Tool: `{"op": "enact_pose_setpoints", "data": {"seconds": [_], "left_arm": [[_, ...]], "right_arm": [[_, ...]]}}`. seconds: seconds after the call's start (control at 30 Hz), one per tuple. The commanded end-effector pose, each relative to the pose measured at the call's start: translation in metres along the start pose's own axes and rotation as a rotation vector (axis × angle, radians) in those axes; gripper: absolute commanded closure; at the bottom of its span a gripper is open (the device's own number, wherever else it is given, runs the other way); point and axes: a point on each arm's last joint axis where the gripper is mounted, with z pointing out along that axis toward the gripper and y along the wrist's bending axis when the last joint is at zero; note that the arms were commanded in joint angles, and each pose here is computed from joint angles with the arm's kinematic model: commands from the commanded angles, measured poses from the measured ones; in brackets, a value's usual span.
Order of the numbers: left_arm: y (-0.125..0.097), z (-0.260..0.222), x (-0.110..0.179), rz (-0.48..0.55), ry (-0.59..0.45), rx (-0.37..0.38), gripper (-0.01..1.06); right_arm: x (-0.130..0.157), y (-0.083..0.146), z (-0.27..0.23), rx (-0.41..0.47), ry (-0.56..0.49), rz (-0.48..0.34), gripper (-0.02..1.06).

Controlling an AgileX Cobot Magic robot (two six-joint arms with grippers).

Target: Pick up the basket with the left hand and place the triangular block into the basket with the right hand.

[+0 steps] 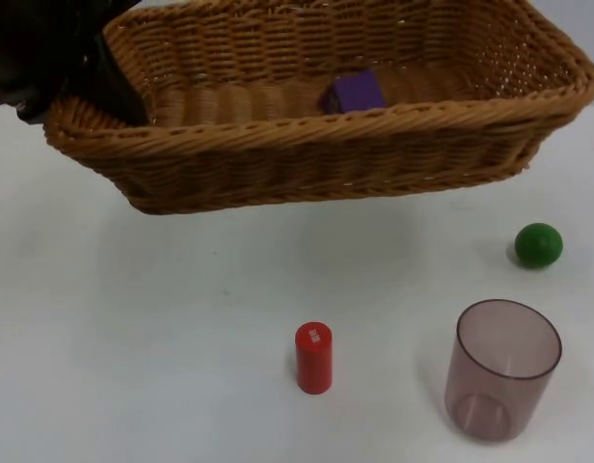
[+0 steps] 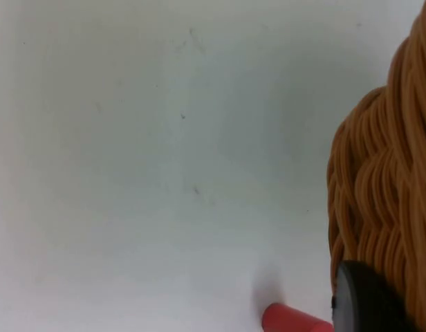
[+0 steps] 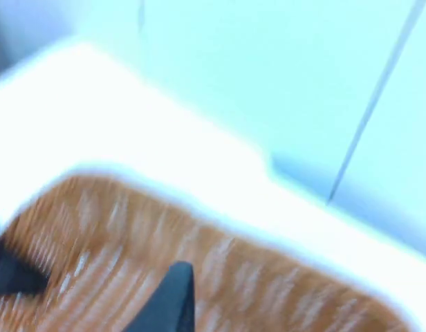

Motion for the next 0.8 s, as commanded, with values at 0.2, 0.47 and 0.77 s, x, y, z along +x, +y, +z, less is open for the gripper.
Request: {"op": "enact_pose_setpoints", "data": {"seconds": [0.2,0.47,0.77], "left_arm": [[-0.003,-0.001,-0.002,-0.021,-0.021,0.019,1.05],[0.002,0.018,-0.003,-0.024,-0.003,-0.010,1.05],[-0.005,0.063,-0.036,0.114,-0.018,-0.027,1.05]], "right_arm": [[-0.006,-0.083,-0.084,0.276,-0.164,0.158,0.01],[0.031,-0.107,-0.129,0.425,-0.157,0.214,0.01],[0.044,-0.099,-0.159,0.440,-0.164,0.222,0.01]]}}
